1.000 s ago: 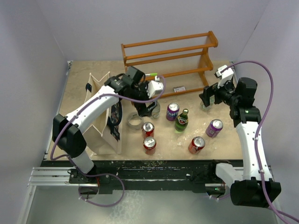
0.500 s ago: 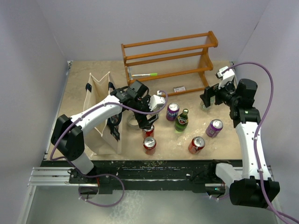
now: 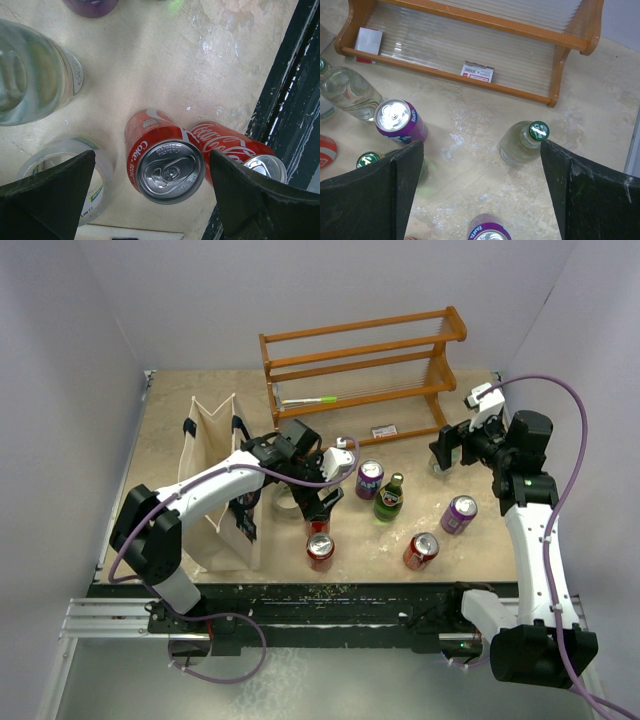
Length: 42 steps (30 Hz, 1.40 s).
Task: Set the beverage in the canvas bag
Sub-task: Pick up the drink from the center of the board.
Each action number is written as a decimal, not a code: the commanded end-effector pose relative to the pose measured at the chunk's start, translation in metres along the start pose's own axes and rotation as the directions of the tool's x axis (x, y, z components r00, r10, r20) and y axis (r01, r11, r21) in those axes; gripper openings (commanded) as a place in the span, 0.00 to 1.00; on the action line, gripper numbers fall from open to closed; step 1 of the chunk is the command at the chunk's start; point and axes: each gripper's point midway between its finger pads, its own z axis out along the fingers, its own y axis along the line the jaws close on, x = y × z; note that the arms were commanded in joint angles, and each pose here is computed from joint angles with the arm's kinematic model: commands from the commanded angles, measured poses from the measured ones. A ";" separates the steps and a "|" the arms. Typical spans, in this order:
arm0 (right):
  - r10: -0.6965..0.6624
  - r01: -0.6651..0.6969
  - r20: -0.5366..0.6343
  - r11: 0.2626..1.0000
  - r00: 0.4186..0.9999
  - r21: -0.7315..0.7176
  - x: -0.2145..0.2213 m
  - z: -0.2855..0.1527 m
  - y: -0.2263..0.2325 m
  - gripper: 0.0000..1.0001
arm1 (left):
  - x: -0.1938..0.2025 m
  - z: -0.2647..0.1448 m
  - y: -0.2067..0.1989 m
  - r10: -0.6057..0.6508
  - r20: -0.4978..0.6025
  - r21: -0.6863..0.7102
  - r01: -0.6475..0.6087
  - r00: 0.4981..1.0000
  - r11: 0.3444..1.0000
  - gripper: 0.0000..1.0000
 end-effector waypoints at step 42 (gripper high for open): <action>0.007 -0.007 0.044 1.000 0.999 -0.004 -0.001 0.001 -0.002 1.00 | -0.016 -0.019 -0.010 0.180 0.037 -0.053 -0.177 0.983 0.983 0.33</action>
